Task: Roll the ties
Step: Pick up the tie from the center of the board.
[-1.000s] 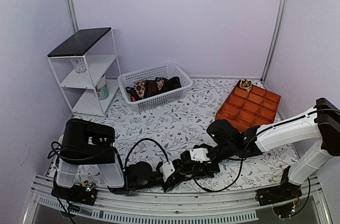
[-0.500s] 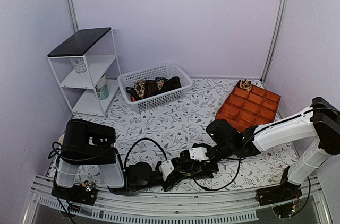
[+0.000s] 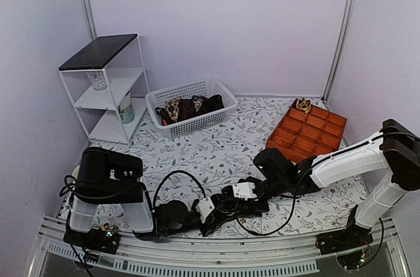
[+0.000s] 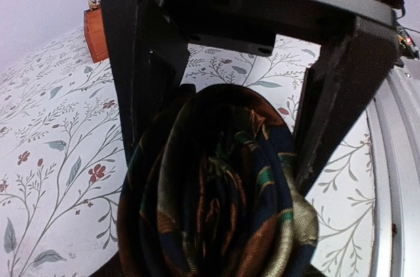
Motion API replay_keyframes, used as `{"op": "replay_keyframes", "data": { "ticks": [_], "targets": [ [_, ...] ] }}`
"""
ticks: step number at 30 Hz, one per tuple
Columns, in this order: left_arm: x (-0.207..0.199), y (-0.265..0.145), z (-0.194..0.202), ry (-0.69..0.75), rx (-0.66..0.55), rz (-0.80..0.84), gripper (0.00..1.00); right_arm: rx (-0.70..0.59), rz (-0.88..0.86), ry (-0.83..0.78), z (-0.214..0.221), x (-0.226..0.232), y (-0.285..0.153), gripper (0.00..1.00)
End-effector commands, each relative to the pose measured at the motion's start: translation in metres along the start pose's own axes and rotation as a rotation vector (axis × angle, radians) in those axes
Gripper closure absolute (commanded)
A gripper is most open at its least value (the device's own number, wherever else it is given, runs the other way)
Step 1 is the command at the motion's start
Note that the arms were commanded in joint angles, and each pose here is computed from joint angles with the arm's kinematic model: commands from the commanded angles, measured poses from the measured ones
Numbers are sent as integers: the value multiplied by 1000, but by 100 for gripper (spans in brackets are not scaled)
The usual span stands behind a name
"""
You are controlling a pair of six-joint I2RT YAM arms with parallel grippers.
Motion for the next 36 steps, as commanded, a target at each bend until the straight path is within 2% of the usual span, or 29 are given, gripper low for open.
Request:
{"op": "replay_keyframes", "data": {
  "ticks": [1,8,15,21,23,28,30,32,34,35,36],
  "targets": [
    [8,-13,30,1,153,-71,44,49,37,33,6,-9,10,35],
    [12,-27,27,-44,155,-105,44,98,33,101,-1,-21,11,34],
    [14,-27,32,-30,176,-117,56,89,0,124,-5,-23,20,28],
    [14,-26,33,-19,170,-119,56,76,-26,107,-8,-24,31,27],
    [13,-25,33,-15,170,-119,56,79,-21,106,-7,-25,33,30],
    [15,-27,31,-22,162,-130,46,95,-14,107,-4,-24,35,42],
    [15,-28,29,-25,159,-133,40,102,3,110,-3,-25,32,44],
    [16,-31,25,-39,153,-141,29,101,24,131,-2,-28,26,45],
    [16,-35,21,-56,148,-144,22,102,37,177,2,-31,19,45],
    [17,-38,19,-65,145,-149,9,110,46,190,4,-32,16,45],
    [18,-42,16,-76,138,-158,2,129,56,204,7,-32,13,45]
  ]
}}
Point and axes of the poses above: each gripper's point midway between its finger pads, its own y axis out along the fingers, its own x axis along the line the jaws close on, z = x × y, the point moved 10 cm from there along -y, back along the fingers, and after that the axes turned 12 degrees about -y, right-handed, at the moved point
